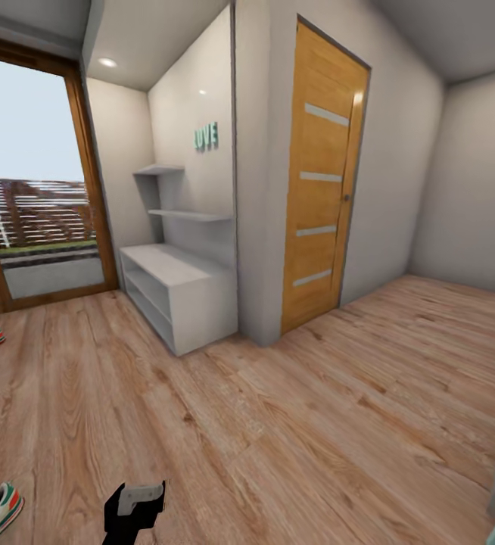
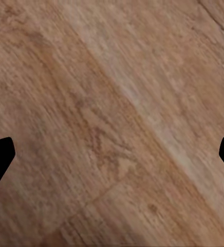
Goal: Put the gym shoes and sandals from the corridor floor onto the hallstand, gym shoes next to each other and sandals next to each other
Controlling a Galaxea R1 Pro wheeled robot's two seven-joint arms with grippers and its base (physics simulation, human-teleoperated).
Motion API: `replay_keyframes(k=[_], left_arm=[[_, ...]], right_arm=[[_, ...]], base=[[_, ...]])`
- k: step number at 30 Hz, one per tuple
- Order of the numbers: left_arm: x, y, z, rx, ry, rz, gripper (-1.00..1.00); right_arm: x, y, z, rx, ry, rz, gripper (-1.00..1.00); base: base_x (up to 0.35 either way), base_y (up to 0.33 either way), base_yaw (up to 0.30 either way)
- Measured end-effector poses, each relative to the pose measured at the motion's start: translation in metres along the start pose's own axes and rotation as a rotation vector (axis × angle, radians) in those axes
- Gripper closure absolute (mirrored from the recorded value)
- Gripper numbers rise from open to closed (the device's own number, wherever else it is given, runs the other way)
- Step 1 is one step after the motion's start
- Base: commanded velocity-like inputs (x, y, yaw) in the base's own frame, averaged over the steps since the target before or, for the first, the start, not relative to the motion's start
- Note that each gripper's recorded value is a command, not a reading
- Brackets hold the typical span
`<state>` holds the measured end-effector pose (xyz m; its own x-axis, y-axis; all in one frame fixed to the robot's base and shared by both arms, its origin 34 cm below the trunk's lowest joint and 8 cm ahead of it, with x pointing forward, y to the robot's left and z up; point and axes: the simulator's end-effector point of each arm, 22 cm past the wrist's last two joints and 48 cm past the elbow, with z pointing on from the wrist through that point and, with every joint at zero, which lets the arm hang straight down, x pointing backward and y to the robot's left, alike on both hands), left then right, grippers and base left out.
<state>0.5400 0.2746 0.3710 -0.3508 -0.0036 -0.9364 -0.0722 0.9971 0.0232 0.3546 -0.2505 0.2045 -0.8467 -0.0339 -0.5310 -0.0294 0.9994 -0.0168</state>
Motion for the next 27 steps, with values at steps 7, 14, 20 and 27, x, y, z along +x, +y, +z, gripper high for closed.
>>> replay_keyframes(k=[7, 14, 20, 27], left_arm=[[-0.0001, -0.0011, -0.0001, 0.001, 0.0, -0.001, -1.0], [-0.0001, -0.0011, -0.0002, 0.001, 0.001, -0.002, -1.0], [-0.0003, -0.0011, -0.0002, 0.001, 0.0, -0.002, -1.0], [-0.0001, -0.0012, -0.0002, 0.001, 0.0, -0.002, -1.0]], right_arm=[[-0.0001, -0.0002, -0.0001, 0.0, 0.0, 0.0, -1.0], [-0.0002, -0.0005, -0.0002, 0.001, -0.001, 0.0, -1.0], [-0.0002, -0.0002, -0.0002, 0.0, -0.001, 0.0, -1.0], [-0.0002, -0.0002, -0.0002, 0.0, -0.001, 0.0, -1.0]], base=[[0.114, 0.0, 0.292], [0.305, 0.0, 0.292], [0.339, 0.0, 0.292], [0.345, 0.0, 0.241]])
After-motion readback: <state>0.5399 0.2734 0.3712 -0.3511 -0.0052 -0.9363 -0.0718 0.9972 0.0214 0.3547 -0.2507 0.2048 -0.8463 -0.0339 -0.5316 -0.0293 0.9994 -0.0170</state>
